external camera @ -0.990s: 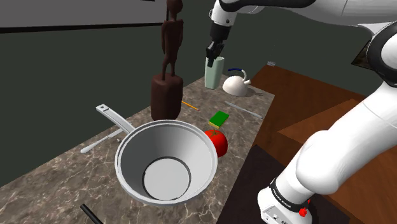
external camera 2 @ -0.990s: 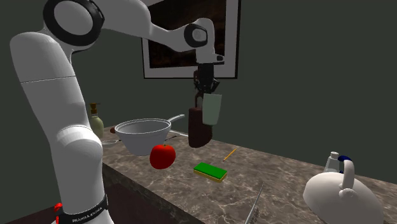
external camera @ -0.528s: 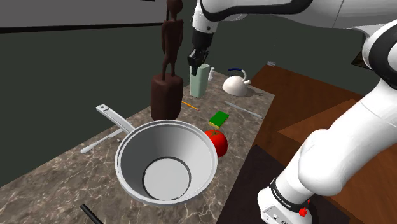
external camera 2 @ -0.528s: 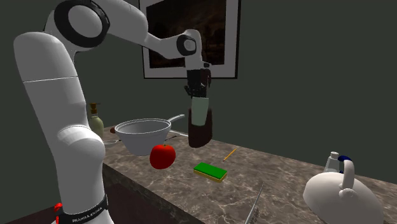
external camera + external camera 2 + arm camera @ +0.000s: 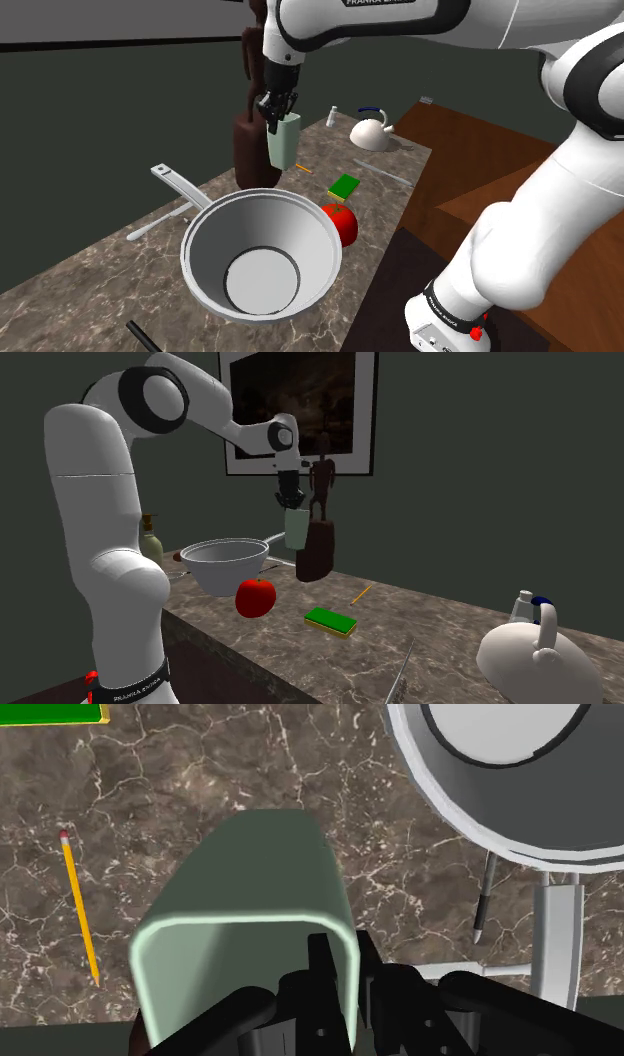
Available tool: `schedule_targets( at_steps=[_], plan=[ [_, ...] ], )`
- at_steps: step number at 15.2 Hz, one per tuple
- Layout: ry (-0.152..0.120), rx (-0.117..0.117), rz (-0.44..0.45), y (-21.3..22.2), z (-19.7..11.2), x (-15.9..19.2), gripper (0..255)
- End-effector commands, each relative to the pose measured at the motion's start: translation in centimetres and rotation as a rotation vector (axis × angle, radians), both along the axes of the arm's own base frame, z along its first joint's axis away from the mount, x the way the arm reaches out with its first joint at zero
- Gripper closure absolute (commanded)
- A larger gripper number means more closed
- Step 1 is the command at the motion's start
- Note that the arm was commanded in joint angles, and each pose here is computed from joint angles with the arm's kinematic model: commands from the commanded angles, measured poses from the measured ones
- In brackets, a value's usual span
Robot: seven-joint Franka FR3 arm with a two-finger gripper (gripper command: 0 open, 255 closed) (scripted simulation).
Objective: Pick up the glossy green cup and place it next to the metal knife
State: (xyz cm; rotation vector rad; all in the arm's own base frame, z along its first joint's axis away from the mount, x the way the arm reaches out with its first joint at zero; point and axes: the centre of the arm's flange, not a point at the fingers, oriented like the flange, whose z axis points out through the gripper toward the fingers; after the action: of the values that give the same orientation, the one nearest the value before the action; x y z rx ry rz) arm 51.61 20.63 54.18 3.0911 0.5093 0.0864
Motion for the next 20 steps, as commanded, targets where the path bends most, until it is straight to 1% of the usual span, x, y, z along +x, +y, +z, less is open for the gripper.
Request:
schedule_targets(
  at_steps=[1, 20],
  plan=[
    [0.0, 0.001, -0.001, 2.6, -0.7, 0.0, 255],
    [0.0, 0.001, -0.001, 27.0, -6.7, -0.1, 255]
  ],
)
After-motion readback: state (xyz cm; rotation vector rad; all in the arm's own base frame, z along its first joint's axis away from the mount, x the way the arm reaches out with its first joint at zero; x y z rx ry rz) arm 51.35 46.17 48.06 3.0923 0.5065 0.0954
